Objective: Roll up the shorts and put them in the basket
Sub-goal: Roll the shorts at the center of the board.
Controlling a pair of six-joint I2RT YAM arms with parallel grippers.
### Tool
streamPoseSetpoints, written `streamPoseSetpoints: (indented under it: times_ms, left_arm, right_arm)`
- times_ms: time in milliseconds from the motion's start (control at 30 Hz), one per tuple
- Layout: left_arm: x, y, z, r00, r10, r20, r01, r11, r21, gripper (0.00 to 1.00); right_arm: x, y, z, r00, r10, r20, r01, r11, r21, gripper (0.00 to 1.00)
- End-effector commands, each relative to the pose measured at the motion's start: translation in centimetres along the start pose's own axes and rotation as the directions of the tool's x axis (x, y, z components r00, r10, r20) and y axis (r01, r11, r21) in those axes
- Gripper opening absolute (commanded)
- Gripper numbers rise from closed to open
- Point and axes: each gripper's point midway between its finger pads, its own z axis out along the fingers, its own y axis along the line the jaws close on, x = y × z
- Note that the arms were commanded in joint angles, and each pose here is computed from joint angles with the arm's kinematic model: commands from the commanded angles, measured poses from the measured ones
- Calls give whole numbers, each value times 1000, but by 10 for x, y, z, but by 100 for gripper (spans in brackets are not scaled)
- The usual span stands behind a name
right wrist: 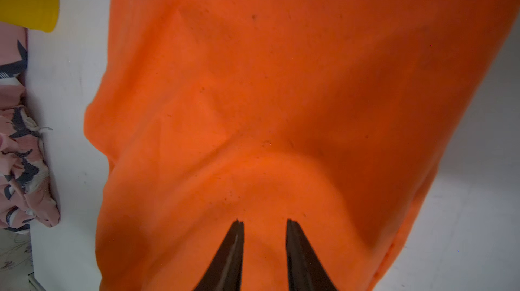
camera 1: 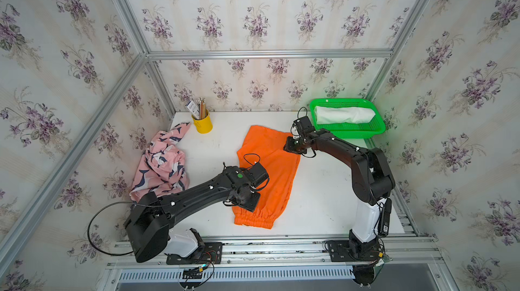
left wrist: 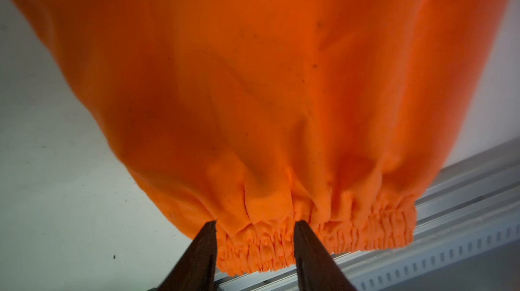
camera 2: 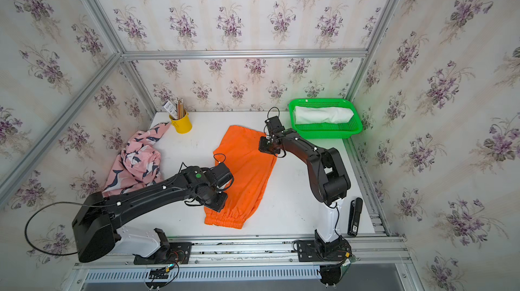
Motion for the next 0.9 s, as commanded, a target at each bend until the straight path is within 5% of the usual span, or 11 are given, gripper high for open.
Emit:
streamPoseSetpoints:
  times_ms: [0,300,500,633,867]
  left_arm:
    - [-8,-8,17,1000,-11,-6,12,999,45,45]
    - [-67,-7,43,998,-45,46,43,998,36,43]
    - [-114,5,40,986,-133,101,127,990,65,44]
    - [-121,9,12,973,-161,166,148,985,87,46]
    - [-91,30,-32,940,-245,238,233,970,75,52]
  right_arm:
    - [-7,-4,28,1000,-13,24,14,999,-37,26]
    - [-95,-24,87,990,-36,136,37,999,-7,16]
    - [-131,10,46,978,-78,194,93,993,-68,17]
    - [-99,38,-3,982,-117,149,140,978,-155,21]
    - [32,60,-55,984,-176,-12,168,957,-238,21]
